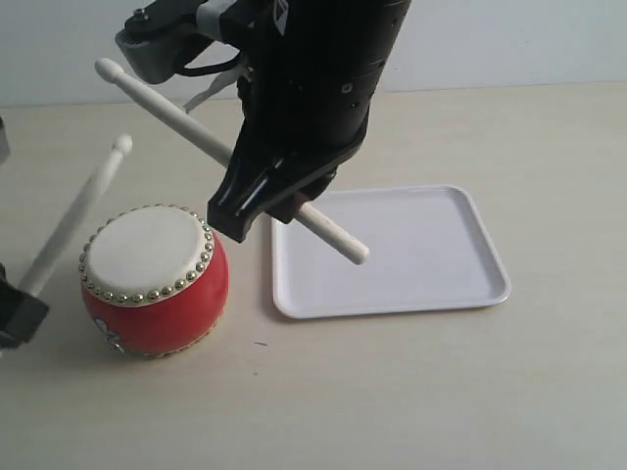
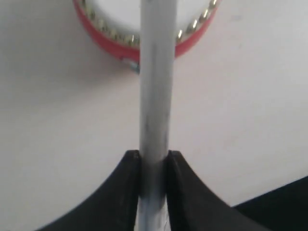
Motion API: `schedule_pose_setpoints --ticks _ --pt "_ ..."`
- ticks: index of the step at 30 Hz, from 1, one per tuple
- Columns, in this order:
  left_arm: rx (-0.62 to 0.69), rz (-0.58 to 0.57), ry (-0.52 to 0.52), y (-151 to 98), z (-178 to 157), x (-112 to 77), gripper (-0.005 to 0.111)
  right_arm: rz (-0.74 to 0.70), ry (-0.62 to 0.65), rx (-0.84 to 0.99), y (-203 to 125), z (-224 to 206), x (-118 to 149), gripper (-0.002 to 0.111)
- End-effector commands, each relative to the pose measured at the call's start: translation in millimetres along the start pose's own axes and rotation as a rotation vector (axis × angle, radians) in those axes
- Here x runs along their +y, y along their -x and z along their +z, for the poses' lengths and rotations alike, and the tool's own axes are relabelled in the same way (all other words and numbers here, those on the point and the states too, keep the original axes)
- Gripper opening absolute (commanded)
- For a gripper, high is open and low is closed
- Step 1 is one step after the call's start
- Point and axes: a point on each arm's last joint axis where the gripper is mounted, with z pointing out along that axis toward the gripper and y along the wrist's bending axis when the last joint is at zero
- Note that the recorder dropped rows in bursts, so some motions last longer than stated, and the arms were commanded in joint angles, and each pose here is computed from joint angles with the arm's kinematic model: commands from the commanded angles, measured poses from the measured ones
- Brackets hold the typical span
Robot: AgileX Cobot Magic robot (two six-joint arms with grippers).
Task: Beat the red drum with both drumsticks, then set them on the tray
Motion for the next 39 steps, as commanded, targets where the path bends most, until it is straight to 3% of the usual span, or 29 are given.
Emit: schedule_pose_setpoints --ticks 1,7,10,39 --pt "-0.269 -0.026 -0.033 -4.4 -51.0 4.4 0.0 -0.011 -0.038 -0.097 -2.9 -34.6 -4.1 0.0" --pt "-0.243 -0.062 -0.075 -41.2 -76.7 8.7 0.0 0.014 0.073 -0.278 21.1 -42.2 6.7 0.0" --pt "-0.271 -0.108 -0.088 -46.6 -82.0 10.0 0.0 -0.001 0.137 -0.25 21.0 -38.3 12.2 0.0" --pt "-0.335 -0.129 -0.114 -41.7 -84.4 8.6 0.0 -0.009 0.143 -0.23 19.2 -37.9 12.8 0.0"
